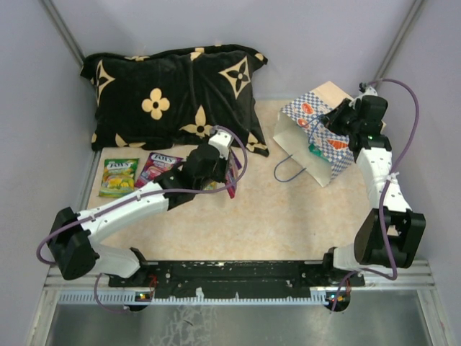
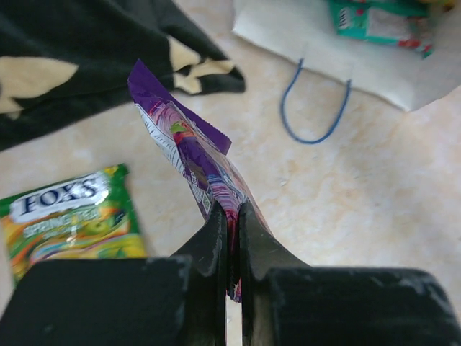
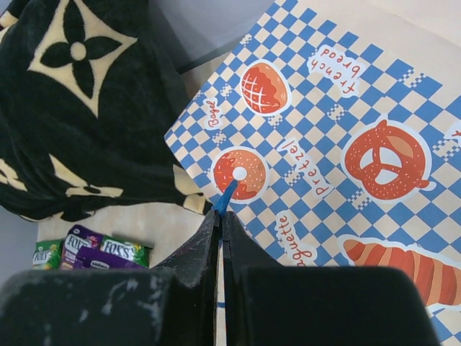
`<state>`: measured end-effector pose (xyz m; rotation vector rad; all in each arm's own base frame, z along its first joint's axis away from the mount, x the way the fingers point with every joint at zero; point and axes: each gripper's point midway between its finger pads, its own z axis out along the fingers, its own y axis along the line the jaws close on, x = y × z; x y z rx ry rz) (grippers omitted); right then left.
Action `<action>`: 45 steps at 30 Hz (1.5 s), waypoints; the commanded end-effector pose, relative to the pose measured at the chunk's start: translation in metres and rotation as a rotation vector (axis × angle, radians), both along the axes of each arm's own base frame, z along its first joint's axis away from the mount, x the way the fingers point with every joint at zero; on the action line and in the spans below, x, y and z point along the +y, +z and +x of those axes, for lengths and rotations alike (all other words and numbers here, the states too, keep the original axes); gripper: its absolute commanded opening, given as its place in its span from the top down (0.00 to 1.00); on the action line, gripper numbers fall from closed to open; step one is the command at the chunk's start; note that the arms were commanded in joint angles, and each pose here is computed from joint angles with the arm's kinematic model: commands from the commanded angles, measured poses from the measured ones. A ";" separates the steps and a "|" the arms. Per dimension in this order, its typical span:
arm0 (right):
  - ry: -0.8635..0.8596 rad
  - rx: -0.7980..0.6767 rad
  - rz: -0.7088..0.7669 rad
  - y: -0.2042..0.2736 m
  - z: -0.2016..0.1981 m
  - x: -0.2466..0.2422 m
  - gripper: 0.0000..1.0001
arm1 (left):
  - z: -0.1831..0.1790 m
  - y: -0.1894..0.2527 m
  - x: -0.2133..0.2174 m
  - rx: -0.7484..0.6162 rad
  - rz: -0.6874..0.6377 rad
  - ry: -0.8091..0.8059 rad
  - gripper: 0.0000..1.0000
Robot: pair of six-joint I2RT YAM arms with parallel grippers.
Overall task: Take the snacks out of the paper bag
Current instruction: Place the snack at the center of the board.
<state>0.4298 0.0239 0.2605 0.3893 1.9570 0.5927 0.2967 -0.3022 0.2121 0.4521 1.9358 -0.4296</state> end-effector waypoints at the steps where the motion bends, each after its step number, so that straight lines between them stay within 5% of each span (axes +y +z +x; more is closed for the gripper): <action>1: 0.005 -0.064 -0.042 0.020 -0.007 0.000 1.00 | 0.000 0.032 -0.036 -0.063 -0.294 -0.064 1.00; 10: 0.035 -0.099 -0.036 0.028 -0.025 0.011 1.00 | 0.005 -0.055 -0.020 0.073 -0.464 0.152 1.00; 22: 0.040 -0.090 -0.081 0.023 -0.035 0.011 1.00 | 0.008 -0.136 0.008 0.258 -0.451 0.441 0.94; 26: 0.044 -0.078 -0.089 0.016 -0.035 0.010 1.00 | 0.003 -0.150 0.019 0.294 -0.442 0.507 0.71; 29: 0.046 -0.074 -0.090 0.015 -0.035 0.010 1.00 | -0.003 -0.142 0.013 0.288 -0.430 0.426 0.33; 31: 0.049 -0.074 -0.091 0.015 -0.035 0.010 1.00 | -0.008 -0.132 0.008 0.256 -0.364 0.339 0.10; 33: 0.051 -0.077 -0.092 0.017 -0.035 0.011 1.00 | -0.011 -0.118 0.008 0.211 -0.291 0.275 0.04; 39: 0.053 -0.078 -0.096 0.019 -0.034 0.010 1.00 | -0.017 -0.073 0.003 0.120 0.160 0.019 0.00; 42: 0.062 -0.080 -0.084 0.019 -0.035 0.013 1.00 | -0.025 -0.081 0.006 0.054 0.477 -0.060 0.00; 45: 0.074 -0.079 -0.074 0.018 -0.036 0.018 1.00 | -0.030 -0.108 -0.004 0.043 0.622 -0.182 0.00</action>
